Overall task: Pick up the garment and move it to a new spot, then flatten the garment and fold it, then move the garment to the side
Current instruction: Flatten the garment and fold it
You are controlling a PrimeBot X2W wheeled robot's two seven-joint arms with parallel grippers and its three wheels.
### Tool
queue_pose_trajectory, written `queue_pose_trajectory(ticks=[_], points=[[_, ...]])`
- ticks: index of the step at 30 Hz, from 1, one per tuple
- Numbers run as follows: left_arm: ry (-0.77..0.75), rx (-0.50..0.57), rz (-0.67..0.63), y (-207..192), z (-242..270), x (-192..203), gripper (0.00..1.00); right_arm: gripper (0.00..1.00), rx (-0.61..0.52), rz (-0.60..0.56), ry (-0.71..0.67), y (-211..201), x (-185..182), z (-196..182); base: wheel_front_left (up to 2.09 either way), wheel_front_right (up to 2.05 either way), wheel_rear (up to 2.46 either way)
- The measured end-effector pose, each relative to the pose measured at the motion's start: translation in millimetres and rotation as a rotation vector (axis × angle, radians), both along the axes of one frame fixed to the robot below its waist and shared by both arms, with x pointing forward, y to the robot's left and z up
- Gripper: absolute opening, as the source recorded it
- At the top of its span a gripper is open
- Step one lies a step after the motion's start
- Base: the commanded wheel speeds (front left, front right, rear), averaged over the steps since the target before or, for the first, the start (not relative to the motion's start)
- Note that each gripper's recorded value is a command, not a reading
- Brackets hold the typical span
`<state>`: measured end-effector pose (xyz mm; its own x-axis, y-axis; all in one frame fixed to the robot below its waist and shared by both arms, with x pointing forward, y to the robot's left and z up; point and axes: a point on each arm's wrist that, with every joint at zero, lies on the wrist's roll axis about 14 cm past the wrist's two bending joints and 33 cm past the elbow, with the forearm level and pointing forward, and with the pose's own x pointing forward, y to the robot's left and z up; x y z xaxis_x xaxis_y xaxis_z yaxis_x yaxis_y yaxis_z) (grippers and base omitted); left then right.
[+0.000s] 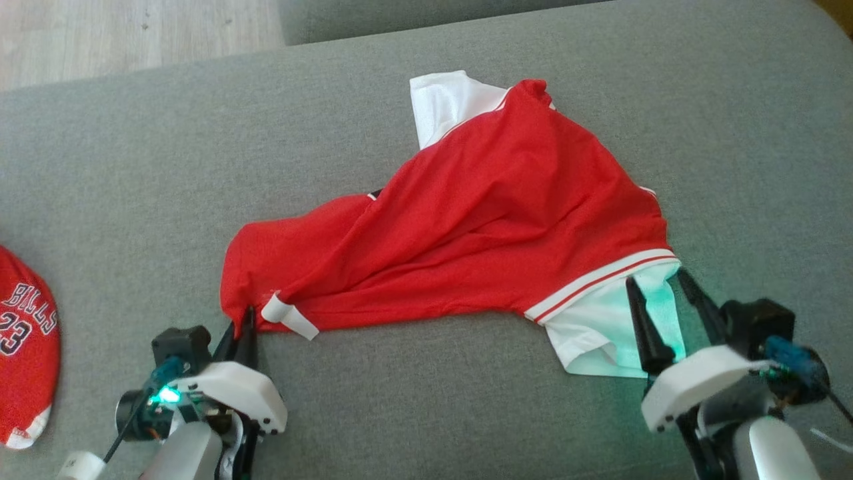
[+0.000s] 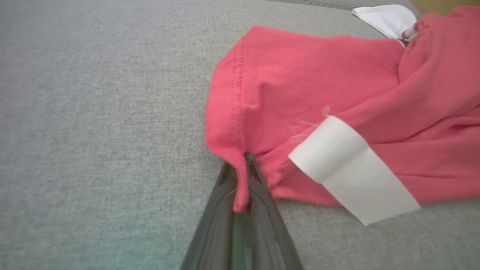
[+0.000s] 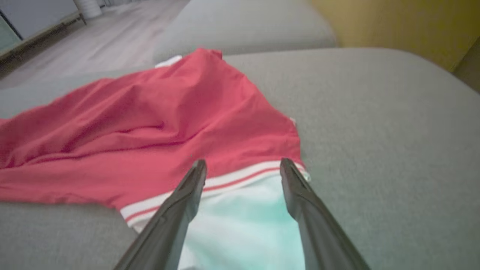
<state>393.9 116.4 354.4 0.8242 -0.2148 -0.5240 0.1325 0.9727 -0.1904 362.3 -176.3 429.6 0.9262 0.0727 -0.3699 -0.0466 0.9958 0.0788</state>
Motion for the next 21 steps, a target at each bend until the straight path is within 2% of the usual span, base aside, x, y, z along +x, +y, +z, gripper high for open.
queue_pose_trajectory(ticks=[4,9,15,20,21], points=[[0.003,-0.014,-0.001,-4,-1,2,0.0,1.0,-0.013,-0.025,0.128,-9,-23,-27,0.0,0.0,0.0],[-0.002,-0.034,-0.001,-6,-2,4,0.0,1.0,-0.037,-0.097,0.21,-34,-36,-46,0.0,0.0,0.0],[-0.006,-0.038,0.005,-5,-2,4,0.0,1.0,-0.02,-0.069,0.326,-24,-51,-76,0.0,0.0,0.0],[-0.005,-0.047,0.013,-2,-2,4,0.0,1.0,-0.008,-0.034,0.365,-14,-47,-84,0.0,0.0,0.0],[-0.005,-0.047,0.013,-2,-2,4,0.0,0.47,-0.003,-0.027,0.366,-12,-45,-83,0.0,0.0,0.0]])
